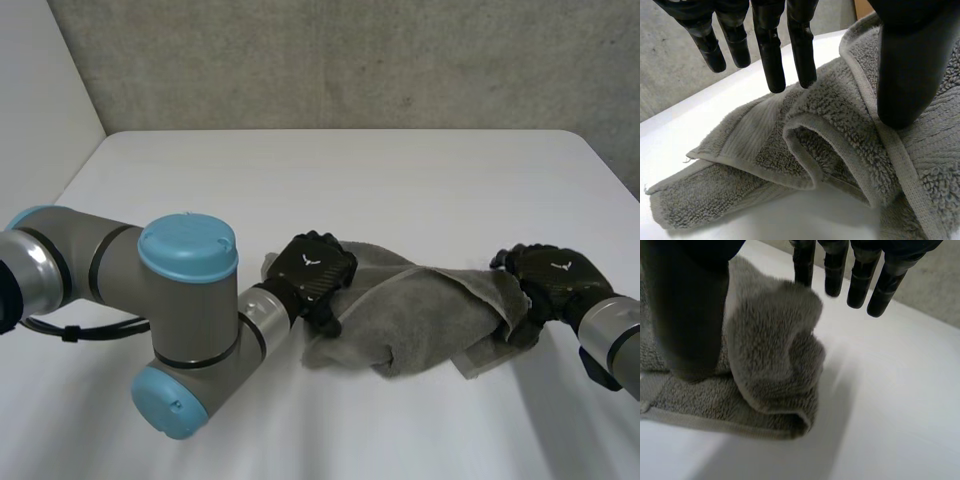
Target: Fold the towel.
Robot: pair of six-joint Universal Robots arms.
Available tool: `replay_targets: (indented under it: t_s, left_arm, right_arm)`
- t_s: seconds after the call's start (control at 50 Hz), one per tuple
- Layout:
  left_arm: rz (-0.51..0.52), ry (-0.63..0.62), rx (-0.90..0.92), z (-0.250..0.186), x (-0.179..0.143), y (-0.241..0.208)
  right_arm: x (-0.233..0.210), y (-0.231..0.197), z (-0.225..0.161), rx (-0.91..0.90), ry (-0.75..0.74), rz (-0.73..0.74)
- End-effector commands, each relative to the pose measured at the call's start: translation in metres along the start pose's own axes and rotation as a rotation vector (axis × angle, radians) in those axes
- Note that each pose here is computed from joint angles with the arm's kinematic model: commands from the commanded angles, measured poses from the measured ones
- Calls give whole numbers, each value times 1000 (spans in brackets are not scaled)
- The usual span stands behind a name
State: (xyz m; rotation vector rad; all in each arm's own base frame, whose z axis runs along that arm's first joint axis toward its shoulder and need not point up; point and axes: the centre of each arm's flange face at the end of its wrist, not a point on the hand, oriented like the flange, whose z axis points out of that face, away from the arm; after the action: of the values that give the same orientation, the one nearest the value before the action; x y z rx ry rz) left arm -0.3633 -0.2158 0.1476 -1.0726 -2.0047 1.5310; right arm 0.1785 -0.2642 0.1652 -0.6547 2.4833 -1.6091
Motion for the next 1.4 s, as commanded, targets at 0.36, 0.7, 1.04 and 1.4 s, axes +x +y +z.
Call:
replay_targets:
  t_s: [0.36, 0.7, 1.04, 1.4]
  left_arm:
    - [122, -116, 61, -8, -23, -30]
    - [86, -398, 141, -61, -132, -67]
    - [20, -411, 28, -77, -151, -12]
    - [-4, -156, 130, -89, -50, -38]
  right_arm:
    - [6, -47, 13, 223, -47, 38]
    - [-49, -69, -26, 277, -287, -492]
    - [-56, -24, -3, 49, -308, -64]
    - [-52, -27, -11, 100, -258, -60]
